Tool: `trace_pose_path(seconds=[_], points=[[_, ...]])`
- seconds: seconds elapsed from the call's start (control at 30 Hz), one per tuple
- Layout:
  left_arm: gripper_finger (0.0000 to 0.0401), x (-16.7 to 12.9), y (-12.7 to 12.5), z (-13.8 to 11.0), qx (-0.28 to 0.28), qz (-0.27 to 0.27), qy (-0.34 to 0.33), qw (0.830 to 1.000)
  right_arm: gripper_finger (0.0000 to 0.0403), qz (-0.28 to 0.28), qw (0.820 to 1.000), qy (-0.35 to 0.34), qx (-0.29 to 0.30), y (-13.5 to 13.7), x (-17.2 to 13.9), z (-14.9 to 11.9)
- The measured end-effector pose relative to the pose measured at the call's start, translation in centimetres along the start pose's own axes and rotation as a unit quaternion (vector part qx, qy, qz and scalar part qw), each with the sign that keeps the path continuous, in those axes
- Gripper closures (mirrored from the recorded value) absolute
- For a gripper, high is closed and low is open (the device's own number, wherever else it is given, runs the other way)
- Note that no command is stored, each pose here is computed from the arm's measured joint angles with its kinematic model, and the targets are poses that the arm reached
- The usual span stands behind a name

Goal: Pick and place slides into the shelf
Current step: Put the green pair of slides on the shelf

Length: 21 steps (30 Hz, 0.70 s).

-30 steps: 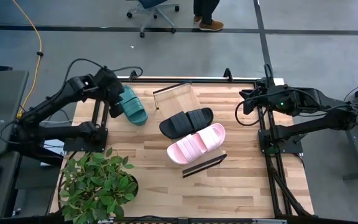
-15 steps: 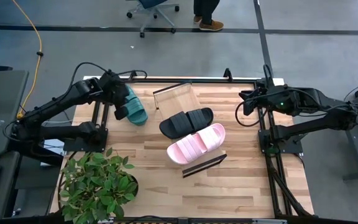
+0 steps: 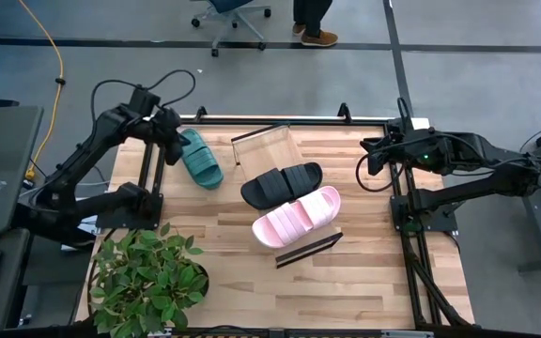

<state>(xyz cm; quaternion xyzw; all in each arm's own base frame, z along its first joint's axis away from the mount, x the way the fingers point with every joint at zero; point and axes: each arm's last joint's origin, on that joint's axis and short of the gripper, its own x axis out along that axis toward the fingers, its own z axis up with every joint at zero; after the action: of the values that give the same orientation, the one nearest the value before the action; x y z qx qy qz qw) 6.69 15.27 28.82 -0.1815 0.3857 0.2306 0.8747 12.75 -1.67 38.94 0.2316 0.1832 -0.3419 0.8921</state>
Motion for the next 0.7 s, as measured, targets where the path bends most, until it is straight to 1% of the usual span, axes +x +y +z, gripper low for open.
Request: trace_pose_path(seconds=[0.2,0.4,0.7], points=[[0.04,0.9,1.1,0.0,-0.002,-0.022,0.01,1.0,0.0341,0.0,1.0,0.0,0.0,0.0,0.0,0.0],[0.04,1.9,1.8,0.2,-0.007,-0.031,0.023,0.999,0.0341,0.0,1.0,0.0,0.002,0.0,0.0,0.0],[0.04,4.0,3.2,0.2,-0.032,-0.044,0.056,0.997,0.0341,-0.001,1.0,0.0,0.011,0.0,0.0,0.0]])
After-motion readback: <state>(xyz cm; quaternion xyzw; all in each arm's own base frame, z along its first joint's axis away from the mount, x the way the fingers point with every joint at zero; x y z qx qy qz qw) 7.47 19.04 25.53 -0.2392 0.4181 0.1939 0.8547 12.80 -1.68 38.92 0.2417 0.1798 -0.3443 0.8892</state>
